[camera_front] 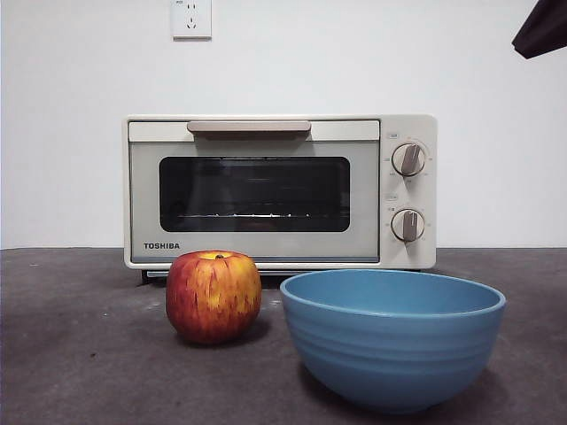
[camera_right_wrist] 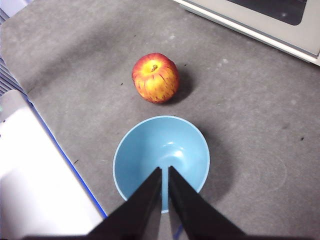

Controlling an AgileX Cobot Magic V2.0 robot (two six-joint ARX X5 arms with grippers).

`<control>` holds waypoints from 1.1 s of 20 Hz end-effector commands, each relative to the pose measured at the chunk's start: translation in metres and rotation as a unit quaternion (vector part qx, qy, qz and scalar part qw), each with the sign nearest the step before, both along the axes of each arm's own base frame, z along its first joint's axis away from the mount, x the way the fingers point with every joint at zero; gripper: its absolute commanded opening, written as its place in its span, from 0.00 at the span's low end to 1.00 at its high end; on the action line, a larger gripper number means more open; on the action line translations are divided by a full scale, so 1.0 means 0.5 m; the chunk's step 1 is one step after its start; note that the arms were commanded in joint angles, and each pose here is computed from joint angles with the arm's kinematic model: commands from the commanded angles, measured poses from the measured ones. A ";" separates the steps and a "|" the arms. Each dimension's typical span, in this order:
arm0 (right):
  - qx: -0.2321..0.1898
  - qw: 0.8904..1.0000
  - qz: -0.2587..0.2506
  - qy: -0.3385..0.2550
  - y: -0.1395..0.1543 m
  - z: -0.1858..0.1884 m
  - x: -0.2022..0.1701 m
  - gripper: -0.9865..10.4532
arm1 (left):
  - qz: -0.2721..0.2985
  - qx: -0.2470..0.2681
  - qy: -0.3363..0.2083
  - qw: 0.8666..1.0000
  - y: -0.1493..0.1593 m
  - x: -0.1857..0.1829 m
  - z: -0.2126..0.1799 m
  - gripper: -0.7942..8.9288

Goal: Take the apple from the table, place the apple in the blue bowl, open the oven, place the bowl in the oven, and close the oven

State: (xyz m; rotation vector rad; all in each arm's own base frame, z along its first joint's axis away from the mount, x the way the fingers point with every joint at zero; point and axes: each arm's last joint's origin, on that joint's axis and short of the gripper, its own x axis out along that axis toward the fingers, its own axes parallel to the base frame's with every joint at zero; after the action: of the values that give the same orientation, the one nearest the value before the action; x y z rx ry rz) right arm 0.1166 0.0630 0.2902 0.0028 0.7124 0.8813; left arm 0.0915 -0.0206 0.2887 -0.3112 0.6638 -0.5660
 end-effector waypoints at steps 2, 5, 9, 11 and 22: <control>0.004 1.000 0.006 -0.025 0.004 0.014 0.004 0.33 | -0.008 0.002 -0.016 1.000 -0.001 0.001 0.012 0.09; -0.002 1.000 -0.027 -0.004 0.003 0.010 0.009 0.58 | -0.010 0.001 -0.016 1.000 -0.001 0.000 0.012 0.09; -0.003 1.000 -0.026 0.005 0.010 0.005 0.021 0.58 | -0.010 0.000 -0.017 1.000 -0.001 0.001 0.013 0.09; 0.004 1.000 -0.021 0.009 0.021 0.003 0.032 0.58 | -0.010 0.000 -0.018 1.000 -0.001 0.001 0.013 0.09; -0.018 0.997 0.062 0.041 0.216 -0.020 0.146 0.58 | -0.009 0.000 -0.019 1.000 -0.001 0.001 0.013 0.09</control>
State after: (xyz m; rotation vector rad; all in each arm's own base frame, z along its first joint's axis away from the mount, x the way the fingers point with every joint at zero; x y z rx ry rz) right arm 0.1886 0.1686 0.2779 -0.0448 0.8210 0.9878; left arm 0.0917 -0.0207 0.2890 -0.3065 0.6582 -0.5715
